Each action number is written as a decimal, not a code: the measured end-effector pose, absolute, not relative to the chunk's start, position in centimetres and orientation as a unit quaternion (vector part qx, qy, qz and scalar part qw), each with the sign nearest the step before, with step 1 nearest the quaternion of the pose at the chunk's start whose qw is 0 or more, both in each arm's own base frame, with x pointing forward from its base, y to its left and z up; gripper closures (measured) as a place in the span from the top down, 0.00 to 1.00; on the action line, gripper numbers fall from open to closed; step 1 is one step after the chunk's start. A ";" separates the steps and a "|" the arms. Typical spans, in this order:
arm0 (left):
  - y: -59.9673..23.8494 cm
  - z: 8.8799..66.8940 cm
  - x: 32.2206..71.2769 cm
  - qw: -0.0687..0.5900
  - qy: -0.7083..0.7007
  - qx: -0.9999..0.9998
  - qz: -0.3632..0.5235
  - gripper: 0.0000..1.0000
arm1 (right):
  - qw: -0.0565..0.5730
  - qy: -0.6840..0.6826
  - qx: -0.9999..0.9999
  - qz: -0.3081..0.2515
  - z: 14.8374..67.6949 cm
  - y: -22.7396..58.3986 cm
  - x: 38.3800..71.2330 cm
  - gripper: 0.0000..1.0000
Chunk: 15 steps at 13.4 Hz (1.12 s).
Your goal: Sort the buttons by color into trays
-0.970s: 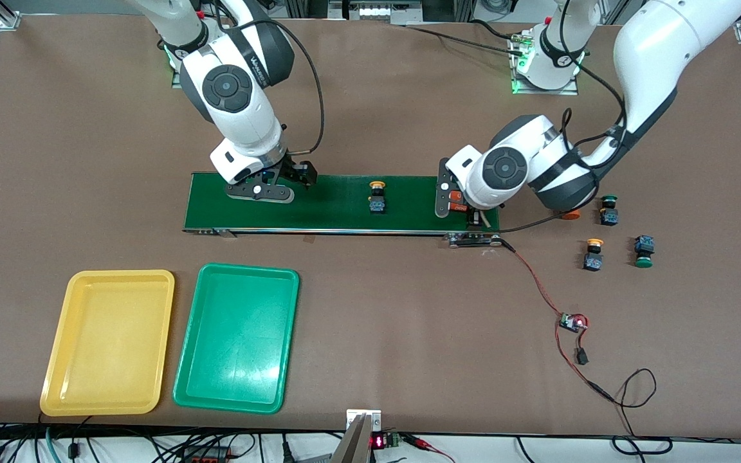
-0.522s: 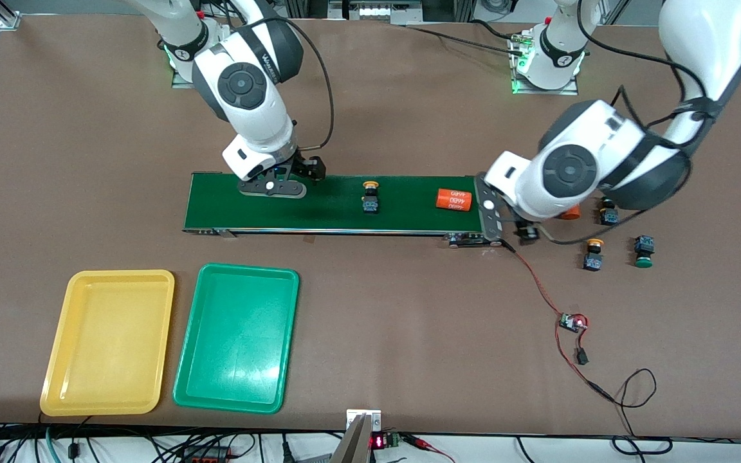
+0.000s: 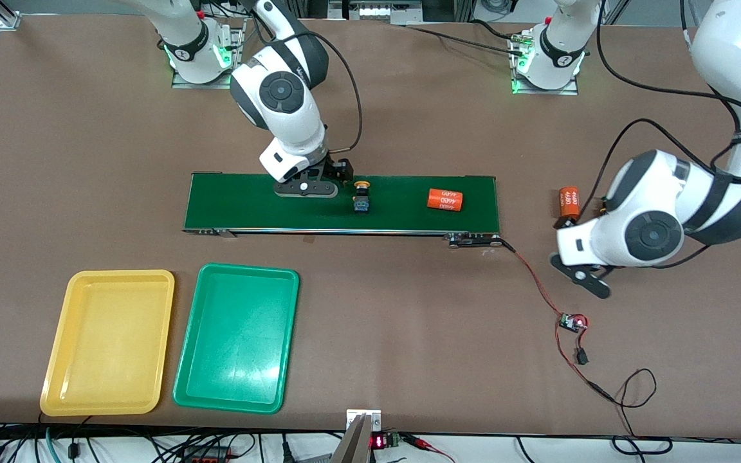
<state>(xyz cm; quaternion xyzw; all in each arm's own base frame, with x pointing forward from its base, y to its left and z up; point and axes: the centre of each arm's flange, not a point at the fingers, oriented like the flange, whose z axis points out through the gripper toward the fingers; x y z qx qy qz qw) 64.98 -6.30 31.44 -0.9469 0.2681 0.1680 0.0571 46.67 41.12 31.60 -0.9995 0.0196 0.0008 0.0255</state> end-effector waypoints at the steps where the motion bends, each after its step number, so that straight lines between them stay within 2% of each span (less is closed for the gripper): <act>1: -4.1 29.7 65.3 0.061 0.244 -0.951 0.178 1.00 | 0.026 0.016 -1.000 0.001 31.2 41.5 46.5 1.00; 4: 1.2 25.6 67.0 0.050 0.202 -0.963 0.173 1.00 | 0.028 0.009 -1.000 -0.003 30.9 42.4 46.7 1.00; 9: 0.6 23.0 67.9 0.040 0.192 -0.970 0.141 1.00 | 0.040 0.008 -0.999 -0.012 29.6 43.1 47.5 1.00; 15: 2.1 17.1 65.7 0.044 0.150 -0.975 0.160 1.00 | 0.033 0.006 -0.999 0.004 26.4 43.4 47.2 1.00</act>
